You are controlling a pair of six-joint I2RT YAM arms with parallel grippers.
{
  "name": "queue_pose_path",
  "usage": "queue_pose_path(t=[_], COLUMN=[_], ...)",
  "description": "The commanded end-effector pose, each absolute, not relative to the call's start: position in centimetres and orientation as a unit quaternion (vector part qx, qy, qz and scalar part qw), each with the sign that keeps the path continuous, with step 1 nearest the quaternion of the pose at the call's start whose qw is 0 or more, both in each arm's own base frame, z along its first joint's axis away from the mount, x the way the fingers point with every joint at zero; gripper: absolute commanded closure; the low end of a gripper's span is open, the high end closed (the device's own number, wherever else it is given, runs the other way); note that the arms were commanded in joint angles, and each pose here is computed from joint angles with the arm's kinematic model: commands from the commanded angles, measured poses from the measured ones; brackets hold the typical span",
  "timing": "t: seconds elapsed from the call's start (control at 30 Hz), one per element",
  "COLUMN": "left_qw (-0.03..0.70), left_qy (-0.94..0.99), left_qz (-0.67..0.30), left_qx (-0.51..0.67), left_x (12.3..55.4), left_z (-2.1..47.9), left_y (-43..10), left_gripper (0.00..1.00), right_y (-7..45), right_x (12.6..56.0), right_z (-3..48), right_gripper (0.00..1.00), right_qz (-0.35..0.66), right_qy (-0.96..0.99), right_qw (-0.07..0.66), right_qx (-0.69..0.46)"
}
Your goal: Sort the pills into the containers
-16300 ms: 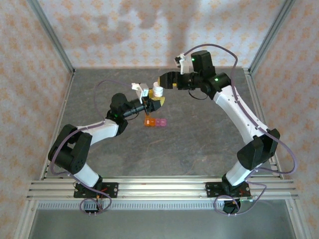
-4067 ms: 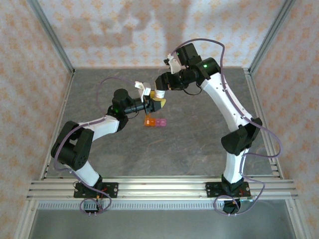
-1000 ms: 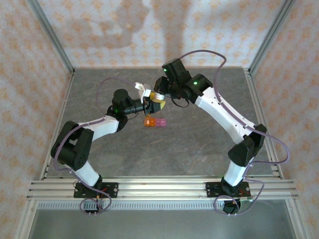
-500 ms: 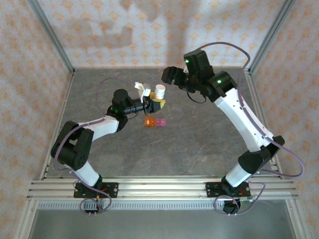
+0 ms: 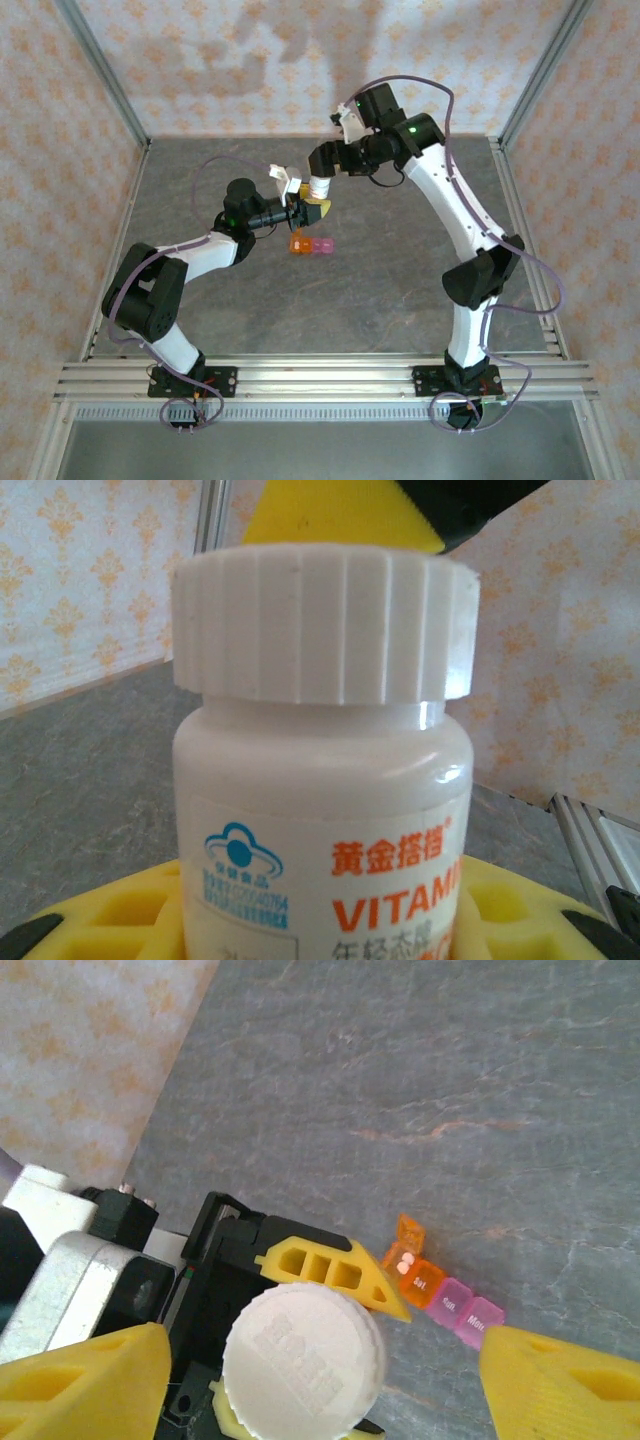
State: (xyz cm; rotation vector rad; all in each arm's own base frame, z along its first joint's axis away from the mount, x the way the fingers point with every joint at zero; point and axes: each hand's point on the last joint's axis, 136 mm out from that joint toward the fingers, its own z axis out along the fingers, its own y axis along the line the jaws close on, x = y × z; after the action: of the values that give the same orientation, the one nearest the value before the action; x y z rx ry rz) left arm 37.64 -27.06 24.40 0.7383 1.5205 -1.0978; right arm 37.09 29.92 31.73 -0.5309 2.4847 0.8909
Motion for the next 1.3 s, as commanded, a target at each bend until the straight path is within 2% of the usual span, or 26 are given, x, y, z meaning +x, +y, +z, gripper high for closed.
queue_pose_path(t=[0.0,0.53,0.77,1.27], left_qw=[0.561,0.562,0.563,0.564], left_qy=[0.607,0.605,0.605,0.604], left_qz=[-0.459,-0.460,-0.461,-0.461], left_qx=[0.327,0.325,0.323,0.323], left_x=[36.9,37.0,37.0,37.0], left_z=[27.2,27.4,27.5,27.6], left_y=[-26.6,-26.7,-26.6,-26.6], left_gripper=[1.00,1.00,1.00,1.00], right_y=[30.3,30.6,30.8,31.1], right_x=[35.7,35.8,35.8,35.9], right_z=[33.0,31.5,31.1,30.2], right_gripper=[0.24,0.42,0.46,0.43], right_qz=[0.345,0.347,0.345,0.338], right_qy=[0.887,0.893,0.895,0.900], right_qw=[0.215,0.193,0.190,0.183], right_qx=[-0.220,-0.210,-0.209,-0.208])
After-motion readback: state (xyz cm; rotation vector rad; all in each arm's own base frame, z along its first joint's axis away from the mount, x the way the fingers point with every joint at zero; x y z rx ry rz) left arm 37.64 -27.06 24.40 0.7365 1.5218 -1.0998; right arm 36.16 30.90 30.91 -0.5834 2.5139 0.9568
